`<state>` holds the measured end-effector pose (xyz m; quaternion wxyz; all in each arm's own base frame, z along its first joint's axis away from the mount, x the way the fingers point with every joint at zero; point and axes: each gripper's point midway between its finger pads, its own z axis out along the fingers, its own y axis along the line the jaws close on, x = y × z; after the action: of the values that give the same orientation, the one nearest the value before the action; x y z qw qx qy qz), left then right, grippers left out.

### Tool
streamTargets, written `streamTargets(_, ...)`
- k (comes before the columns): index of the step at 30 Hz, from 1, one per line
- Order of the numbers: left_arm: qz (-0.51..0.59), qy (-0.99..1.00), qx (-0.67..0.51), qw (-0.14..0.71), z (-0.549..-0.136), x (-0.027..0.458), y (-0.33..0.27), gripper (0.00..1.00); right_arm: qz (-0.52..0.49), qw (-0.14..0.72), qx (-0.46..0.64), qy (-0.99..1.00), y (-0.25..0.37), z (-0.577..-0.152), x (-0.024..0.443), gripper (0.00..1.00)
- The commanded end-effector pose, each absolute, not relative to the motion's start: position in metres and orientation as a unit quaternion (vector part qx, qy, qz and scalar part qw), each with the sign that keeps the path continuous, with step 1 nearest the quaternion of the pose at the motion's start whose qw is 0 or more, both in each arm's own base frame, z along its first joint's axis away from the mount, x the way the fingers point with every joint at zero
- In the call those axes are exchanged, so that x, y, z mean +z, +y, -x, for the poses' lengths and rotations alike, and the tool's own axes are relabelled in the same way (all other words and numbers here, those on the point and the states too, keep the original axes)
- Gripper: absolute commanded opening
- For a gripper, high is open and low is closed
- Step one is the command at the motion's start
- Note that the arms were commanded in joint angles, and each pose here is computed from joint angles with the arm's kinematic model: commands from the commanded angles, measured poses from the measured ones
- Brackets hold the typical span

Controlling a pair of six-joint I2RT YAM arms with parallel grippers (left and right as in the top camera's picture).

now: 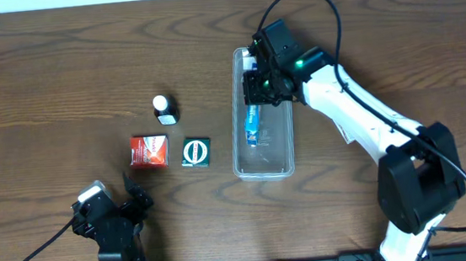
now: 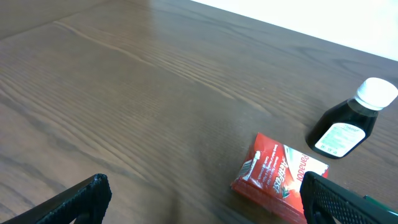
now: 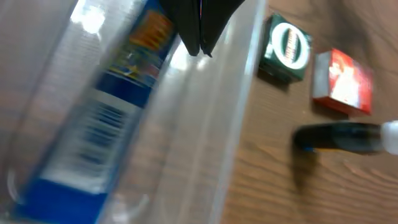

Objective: Pack container
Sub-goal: 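Lower the blue box into the container and open right gripper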

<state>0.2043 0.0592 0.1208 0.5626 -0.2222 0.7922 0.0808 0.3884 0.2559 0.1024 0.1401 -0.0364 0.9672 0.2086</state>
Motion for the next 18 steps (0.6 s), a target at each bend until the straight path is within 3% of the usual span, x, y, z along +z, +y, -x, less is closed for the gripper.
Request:
streamTargets(1,0.226,0.795,0.085,0.556,-0.203,0.112,0.061,0.98,0.039,0.132,0.166,0.976,0.238,-0.386,0.091,0.01)
streamTargets(18,0.226,0.796,0.086,0.556,-0.203,0.112,0.061,0.98,0.028,0.139,0.023,0.990,0.179,-0.387,0.080,0.01)
